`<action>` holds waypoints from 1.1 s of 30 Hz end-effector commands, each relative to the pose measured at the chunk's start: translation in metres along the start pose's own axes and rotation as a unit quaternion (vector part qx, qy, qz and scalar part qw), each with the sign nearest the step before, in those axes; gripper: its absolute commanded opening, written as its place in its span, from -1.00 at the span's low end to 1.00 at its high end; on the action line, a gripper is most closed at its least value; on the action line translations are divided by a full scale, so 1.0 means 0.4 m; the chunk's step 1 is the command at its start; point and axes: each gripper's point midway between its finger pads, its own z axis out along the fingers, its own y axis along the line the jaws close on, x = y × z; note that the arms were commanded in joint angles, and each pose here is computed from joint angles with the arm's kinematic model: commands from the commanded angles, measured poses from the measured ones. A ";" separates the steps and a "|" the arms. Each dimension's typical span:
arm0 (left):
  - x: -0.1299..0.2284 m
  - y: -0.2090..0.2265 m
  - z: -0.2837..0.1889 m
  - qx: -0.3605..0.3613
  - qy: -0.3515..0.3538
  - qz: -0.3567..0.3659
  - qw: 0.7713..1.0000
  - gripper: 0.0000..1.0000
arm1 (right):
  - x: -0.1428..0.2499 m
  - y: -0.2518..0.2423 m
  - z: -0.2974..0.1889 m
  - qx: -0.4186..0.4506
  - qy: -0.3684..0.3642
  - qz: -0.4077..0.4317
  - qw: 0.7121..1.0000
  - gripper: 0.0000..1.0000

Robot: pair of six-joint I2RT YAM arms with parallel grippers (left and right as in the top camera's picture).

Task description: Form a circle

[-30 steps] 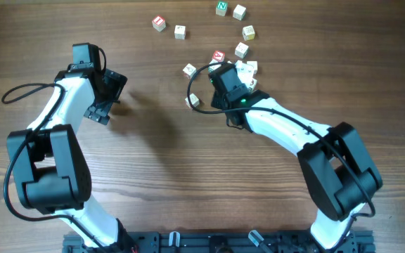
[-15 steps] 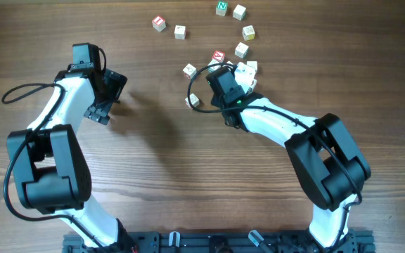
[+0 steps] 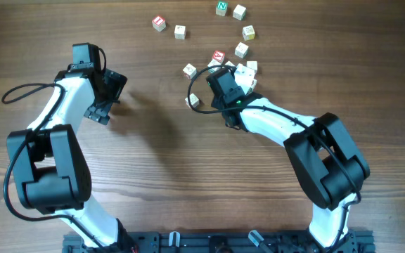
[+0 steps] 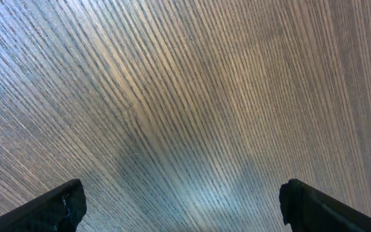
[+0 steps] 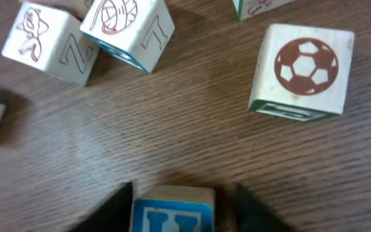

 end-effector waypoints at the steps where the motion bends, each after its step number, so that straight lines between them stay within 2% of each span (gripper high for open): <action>1: 0.002 0.003 0.010 -0.004 0.004 -0.006 1.000 1.00 | -0.023 0.019 0.005 -0.002 -0.007 -0.013 1.000 0.23; 5: 0.002 0.002 0.010 -0.003 0.004 -0.006 1.000 1.00 | -0.059 0.042 -0.030 -0.006 -0.011 -0.025 1.000 0.65; 6: 0.002 0.002 0.010 -0.003 0.004 -0.006 1.000 1.00 | -0.078 0.051 -0.052 -0.008 -0.012 -0.030 0.999 0.68; 7: 0.002 0.002 0.010 -0.003 0.004 -0.006 1.000 1.00 | -0.100 0.067 -0.081 -0.016 -0.014 -0.041 0.999 0.79; 8: 0.002 0.002 0.010 -0.003 0.004 -0.006 1.000 1.00 | -0.117 0.094 -0.115 -0.039 -0.011 -0.070 0.997 0.99; 12: 0.002 0.002 0.010 -0.003 0.004 -0.006 1.000 1.00 | -0.105 0.186 -0.208 -0.156 0.009 -0.232 0.960 0.99; 17: 0.002 0.003 0.010 -0.004 0.004 -0.006 1.000 1.00 | 0.001 0.220 -0.165 -0.224 0.054 -0.370 0.900 0.99; 24: 0.002 0.002 0.010 -0.003 0.004 -0.006 1.000 1.00 | 0.089 0.241 -0.092 -0.251 0.080 -0.418 0.870 0.85; 28: 0.002 0.002 0.010 -0.003 0.004 -0.006 1.000 1.00 | 0.110 0.251 -0.086 -0.234 0.072 -0.435 0.866 0.82; 33: 0.002 0.003 0.010 -0.004 0.004 -0.006 1.000 1.00 | 0.140 0.252 -0.034 -0.202 0.061 -0.451 0.867 0.62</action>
